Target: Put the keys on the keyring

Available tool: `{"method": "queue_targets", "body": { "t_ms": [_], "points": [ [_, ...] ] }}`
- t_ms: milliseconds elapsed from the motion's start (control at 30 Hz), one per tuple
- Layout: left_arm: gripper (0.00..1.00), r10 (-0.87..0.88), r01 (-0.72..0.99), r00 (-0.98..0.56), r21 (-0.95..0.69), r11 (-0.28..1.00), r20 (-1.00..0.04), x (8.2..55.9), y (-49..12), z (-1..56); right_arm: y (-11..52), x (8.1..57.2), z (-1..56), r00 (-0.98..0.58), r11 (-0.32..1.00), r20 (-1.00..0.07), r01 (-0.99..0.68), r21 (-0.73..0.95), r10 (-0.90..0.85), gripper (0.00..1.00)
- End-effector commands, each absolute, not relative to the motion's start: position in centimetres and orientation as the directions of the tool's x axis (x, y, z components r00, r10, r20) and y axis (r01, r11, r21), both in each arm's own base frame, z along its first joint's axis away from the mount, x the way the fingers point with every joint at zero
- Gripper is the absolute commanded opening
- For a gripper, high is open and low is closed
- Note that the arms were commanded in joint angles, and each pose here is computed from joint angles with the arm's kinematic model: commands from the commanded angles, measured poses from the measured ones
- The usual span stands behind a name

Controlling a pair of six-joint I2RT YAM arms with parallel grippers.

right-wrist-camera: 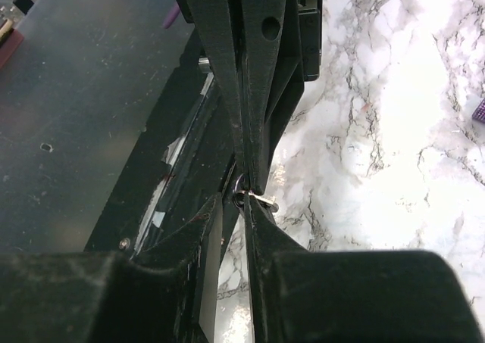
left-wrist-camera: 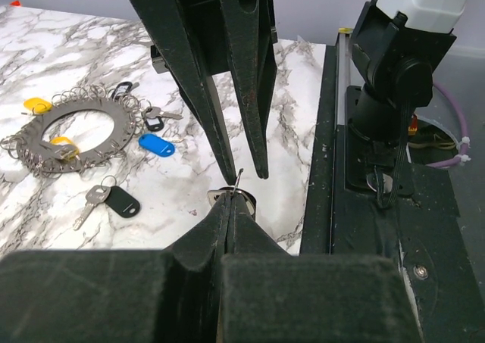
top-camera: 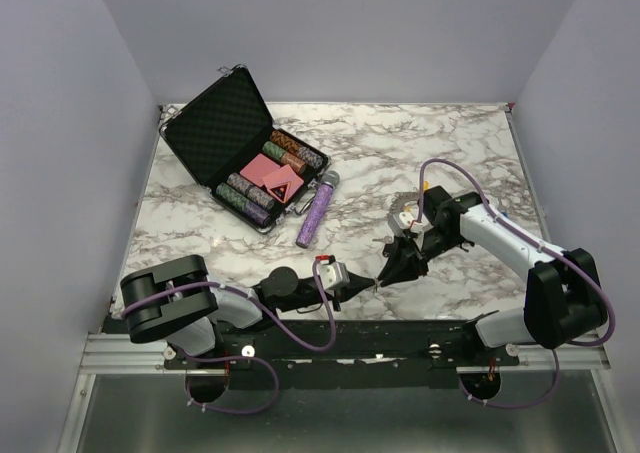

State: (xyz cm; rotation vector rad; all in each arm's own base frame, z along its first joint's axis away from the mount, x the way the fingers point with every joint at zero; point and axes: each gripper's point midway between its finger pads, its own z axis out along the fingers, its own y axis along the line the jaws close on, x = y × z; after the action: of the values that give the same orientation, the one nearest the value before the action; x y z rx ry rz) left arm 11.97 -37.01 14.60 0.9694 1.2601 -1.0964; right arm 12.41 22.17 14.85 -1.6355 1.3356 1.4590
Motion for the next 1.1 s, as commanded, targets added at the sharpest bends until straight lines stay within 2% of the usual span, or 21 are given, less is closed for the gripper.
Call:
{"method": "queue_targets", "body": {
  "t_ms": [0,367,633,867,900,933,1000,1067],
  "points": [
    [0.0,-0.149,0.978,-0.006,-0.037,0.206,-0.989,11.7,-37.5,16.2,22.6,12.3,15.4,-0.099,-0.346,-0.961,-0.919,0.188,-0.259,0.24],
    [0.0,-0.169,0.979,-0.02,-0.054,0.197,-0.985,11.5,-37.5,16.5,22.7,12.6,15.2,-0.102,-0.338,-0.959,-0.922,0.192,-0.265,0.17],
    [0.0,-0.178,0.979,-0.033,-0.067,0.191,-0.983,11.4,-37.5,16.6,22.8,13.2,15.2,-0.118,-0.317,-0.95,-0.924,0.211,-0.289,0.01],
    [0.0,-0.185,0.976,-0.05,-0.087,0.201,-0.982,11.5,-37.4,16.7,22.7,13.4,15.5,-0.132,-0.304,-0.941,-0.924,0.23,-0.312,0.01],
    [0.04,-0.179,0.973,-0.062,-0.099,0.208,-0.982,11.6,-37.3,16.5,22.7,13.5,15.5,-0.131,-0.303,-0.939,-0.924,0.231,-0.318,0.01],
    [0.16,-0.176,0.972,-0.068,-0.105,0.21,-0.982,11.6,-37.2,16.5,22.6,13.5,15.4,-0.134,-0.3,-0.936,-0.924,0.237,-0.326,0.01],
    [0.31,-0.167,0.968,-0.08,-0.117,0.223,-0.983,11.7,-36.9,16.4,22.5,13.7,15.3,-0.132,-0.292,-0.93,-0.926,0.24,-0.344,0.01],
    [0.36,-0.159,0.964,-0.095,-0.131,0.233,-0.983,11.7,-36.5,16.3,22.3,13.7,15.1,-0.125,-0.287,-0.921,-0.927,0.24,-0.369,0.01]
  ]
}}
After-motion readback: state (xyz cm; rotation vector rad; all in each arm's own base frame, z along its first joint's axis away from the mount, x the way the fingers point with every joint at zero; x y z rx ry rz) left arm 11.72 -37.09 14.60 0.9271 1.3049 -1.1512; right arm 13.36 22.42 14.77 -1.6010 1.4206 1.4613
